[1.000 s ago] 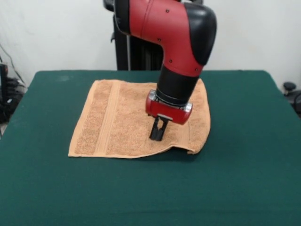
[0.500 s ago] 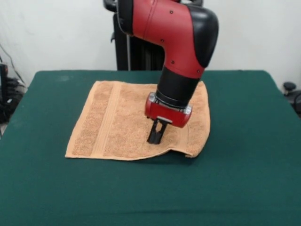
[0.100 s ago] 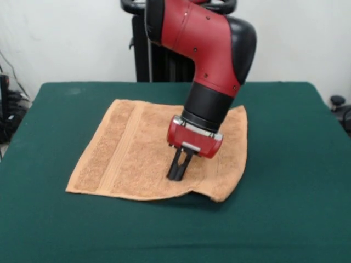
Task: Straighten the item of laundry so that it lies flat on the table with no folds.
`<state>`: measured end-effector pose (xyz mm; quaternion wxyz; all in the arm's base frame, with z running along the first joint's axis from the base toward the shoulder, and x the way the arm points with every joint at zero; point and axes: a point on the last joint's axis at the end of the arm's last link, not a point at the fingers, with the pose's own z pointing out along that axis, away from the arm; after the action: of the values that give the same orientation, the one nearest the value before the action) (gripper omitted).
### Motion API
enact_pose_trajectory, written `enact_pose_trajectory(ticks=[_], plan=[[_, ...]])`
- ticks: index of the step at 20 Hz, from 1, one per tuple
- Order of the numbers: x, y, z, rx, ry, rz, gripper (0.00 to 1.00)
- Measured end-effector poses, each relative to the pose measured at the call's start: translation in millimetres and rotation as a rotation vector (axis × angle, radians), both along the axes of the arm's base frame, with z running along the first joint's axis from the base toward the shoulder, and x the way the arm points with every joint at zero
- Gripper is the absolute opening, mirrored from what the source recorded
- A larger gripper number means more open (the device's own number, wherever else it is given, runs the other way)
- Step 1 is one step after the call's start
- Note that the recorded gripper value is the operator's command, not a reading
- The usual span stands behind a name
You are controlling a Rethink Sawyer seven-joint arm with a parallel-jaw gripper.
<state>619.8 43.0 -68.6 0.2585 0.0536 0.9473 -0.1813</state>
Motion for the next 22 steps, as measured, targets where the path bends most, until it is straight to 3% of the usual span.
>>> enact_pose_trajectory(ticks=[4, 9, 13, 14, 22], plan=[[13.2, -7, -9, -0.033, -0.113, 0.012, 0.00], [17.5, -5, -10, -0.078, -0.110, -0.024, 0.00], [14.8, 6, -8, -0.139, -0.034, -0.043, 0.00], [10.9, 10, -6, -0.159, 0.014, -0.044, 0.00], [-6.1, 0, 2, -0.188, 0.167, -0.079, 0.00]])
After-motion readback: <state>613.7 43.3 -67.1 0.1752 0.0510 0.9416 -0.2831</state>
